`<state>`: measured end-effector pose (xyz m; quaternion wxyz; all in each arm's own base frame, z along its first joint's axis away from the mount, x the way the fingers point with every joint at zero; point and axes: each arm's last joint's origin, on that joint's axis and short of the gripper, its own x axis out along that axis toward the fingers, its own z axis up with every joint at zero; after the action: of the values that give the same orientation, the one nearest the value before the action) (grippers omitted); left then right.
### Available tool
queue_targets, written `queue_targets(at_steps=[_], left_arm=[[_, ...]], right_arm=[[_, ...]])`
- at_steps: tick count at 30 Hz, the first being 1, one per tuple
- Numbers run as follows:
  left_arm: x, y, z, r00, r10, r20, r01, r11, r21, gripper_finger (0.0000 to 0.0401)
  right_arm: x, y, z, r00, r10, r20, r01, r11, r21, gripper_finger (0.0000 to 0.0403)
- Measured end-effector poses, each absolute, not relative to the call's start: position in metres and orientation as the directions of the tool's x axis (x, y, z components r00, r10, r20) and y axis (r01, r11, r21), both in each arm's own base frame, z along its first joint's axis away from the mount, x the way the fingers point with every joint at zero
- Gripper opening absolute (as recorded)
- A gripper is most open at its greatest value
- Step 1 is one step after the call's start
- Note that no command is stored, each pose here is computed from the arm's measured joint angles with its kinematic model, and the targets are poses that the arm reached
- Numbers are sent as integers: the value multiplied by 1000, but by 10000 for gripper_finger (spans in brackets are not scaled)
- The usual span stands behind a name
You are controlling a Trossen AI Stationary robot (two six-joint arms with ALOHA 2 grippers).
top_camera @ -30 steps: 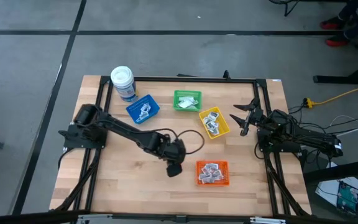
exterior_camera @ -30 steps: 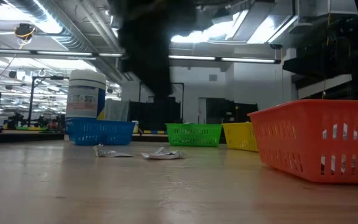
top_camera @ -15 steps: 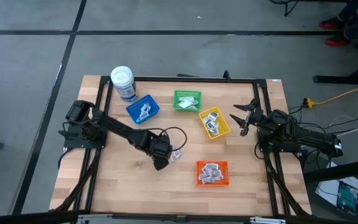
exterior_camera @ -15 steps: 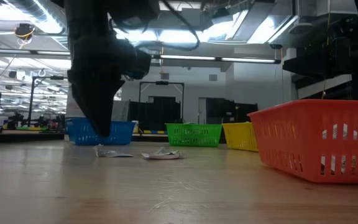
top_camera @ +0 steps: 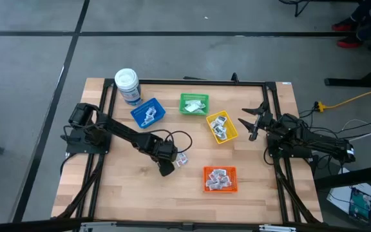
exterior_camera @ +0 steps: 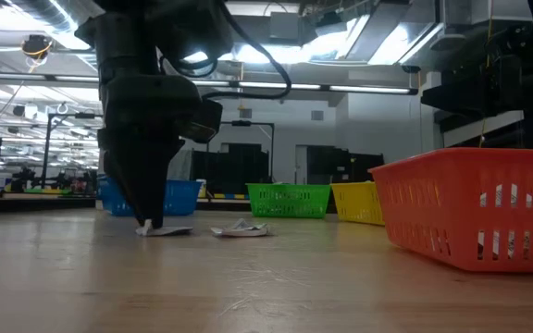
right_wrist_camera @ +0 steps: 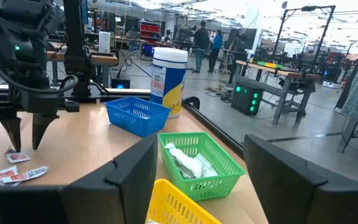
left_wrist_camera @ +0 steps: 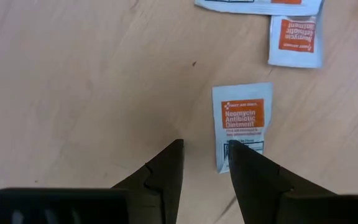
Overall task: Pick & Place First Aid Supplies
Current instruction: Put the white ointment pack into the orange bin
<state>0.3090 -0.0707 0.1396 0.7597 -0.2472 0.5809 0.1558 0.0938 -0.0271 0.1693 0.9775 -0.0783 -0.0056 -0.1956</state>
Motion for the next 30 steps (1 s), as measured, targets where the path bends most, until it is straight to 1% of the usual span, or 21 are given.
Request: queue_targets(at_steps=[4,7,10,15,22,26,30], left_arm=[[308,-70,138,285,-43,-957,-523,830,-193,120],[307,-70,137,284,-33,-958,-513,839,-181,104],[307,-69,137,284,-10,-959,-494,856,-155,74],[309,-67,136,303,15,-953,-471,872,-136,11],[316,-67,141,396,21,-918,-419,894,-161,1],[317,-66,157,467,51,-883,-413,895,-167,1],[314,-64,172,514,75,-855,-408,898,-166,2]], right_arm=[[94,-27,169,923,-382,42,384,911,-151,236],[94,-27,169,923,-382,42,383,911,-151,236],[94,-27,169,923,-382,42,384,911,-151,236],[94,-27,169,923,-382,41,384,911,-151,236],[94,-27,169,923,-382,42,384,911,-151,236],[94,-27,169,923,-382,41,384,911,-151,236],[94,-27,169,923,-382,41,384,911,-151,236]])
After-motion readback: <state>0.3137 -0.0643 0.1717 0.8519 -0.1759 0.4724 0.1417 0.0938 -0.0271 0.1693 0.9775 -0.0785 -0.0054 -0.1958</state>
